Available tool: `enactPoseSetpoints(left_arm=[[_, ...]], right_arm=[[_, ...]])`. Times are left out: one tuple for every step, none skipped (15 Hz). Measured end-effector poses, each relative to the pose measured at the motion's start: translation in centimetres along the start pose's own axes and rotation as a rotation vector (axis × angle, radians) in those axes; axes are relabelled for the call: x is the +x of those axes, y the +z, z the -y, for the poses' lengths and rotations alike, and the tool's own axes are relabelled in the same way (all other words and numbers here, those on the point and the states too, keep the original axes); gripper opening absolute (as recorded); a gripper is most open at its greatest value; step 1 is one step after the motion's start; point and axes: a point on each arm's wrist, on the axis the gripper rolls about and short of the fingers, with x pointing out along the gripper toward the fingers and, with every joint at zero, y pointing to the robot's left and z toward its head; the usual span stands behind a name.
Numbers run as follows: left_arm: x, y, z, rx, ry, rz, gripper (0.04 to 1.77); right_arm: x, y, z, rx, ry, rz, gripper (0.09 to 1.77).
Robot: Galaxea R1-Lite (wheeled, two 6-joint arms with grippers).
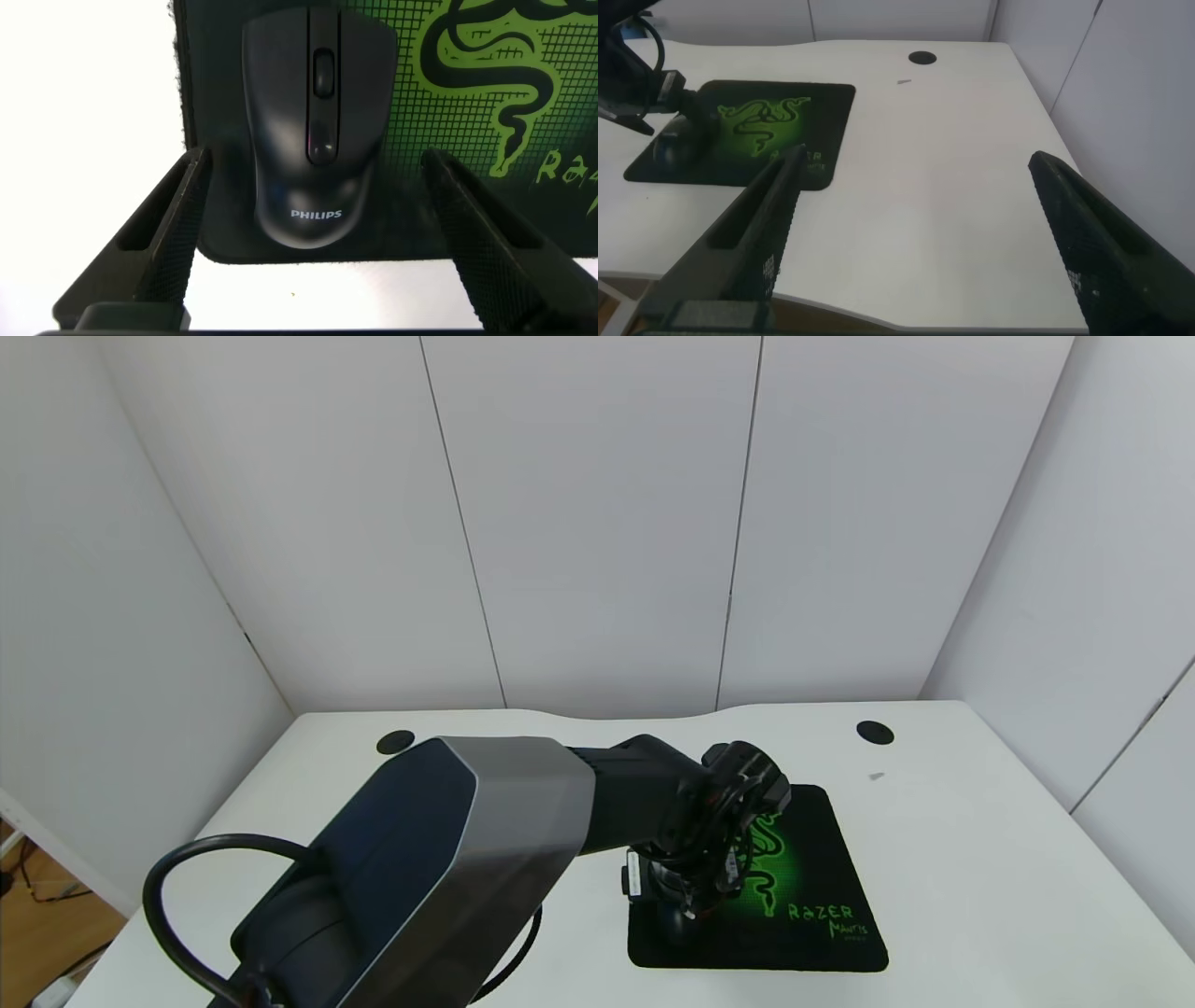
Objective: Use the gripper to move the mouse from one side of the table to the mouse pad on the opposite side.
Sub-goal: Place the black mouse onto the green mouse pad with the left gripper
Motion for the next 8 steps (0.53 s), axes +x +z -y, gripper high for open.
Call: enactPoseSetpoints(left_arm=[[-0.2, 0.0, 0.0, 0.005, -0.001, 0.001, 1.61], [-0.4, 0.1, 0.0, 0.017, -0.003, 0.007, 1.62], [-0.9, 0.3, 0.0, 0.036, -0.005, 0.013, 1.63], [-1.5, 0.5, -0.1, 0.049, -0.01, 0.023, 1.64], [-2.2, 0.9, -0.3, 0.059, -0.009, 0.043, 1.65], [-2.9, 1.4, -0.6, 0.062, -0.008, 0.064, 1.66], [-3.6, 2.2, -1.1, 0.055, -0.01, 0.082, 1.67], [-4.3, 3.0, -1.8, 0.04, -0.011, 0.099, 1.67]], right_arm=[[0.0, 0.0, 0.0, 0.0, 0.0, 0.0, 1.71], [0.0, 0.0, 0.0, 0.0, 0.0, 0.0, 1.71], [0.0, 0.0, 0.0, 0.0, 0.0, 0.0, 1.71], [0.0, 0.0, 0.0, 0.0, 0.0, 0.0, 1.71], [0.0, 0.0, 0.0, 0.0, 0.0, 0.0, 1.71], [0.0, 0.0, 0.0, 0.0, 0.0, 0.0, 1.71], [0.0, 0.0, 0.0, 0.0, 0.0, 0.0, 1.71], [0.0, 0.0, 0.0, 0.0, 0.0, 0.0, 1.71]])
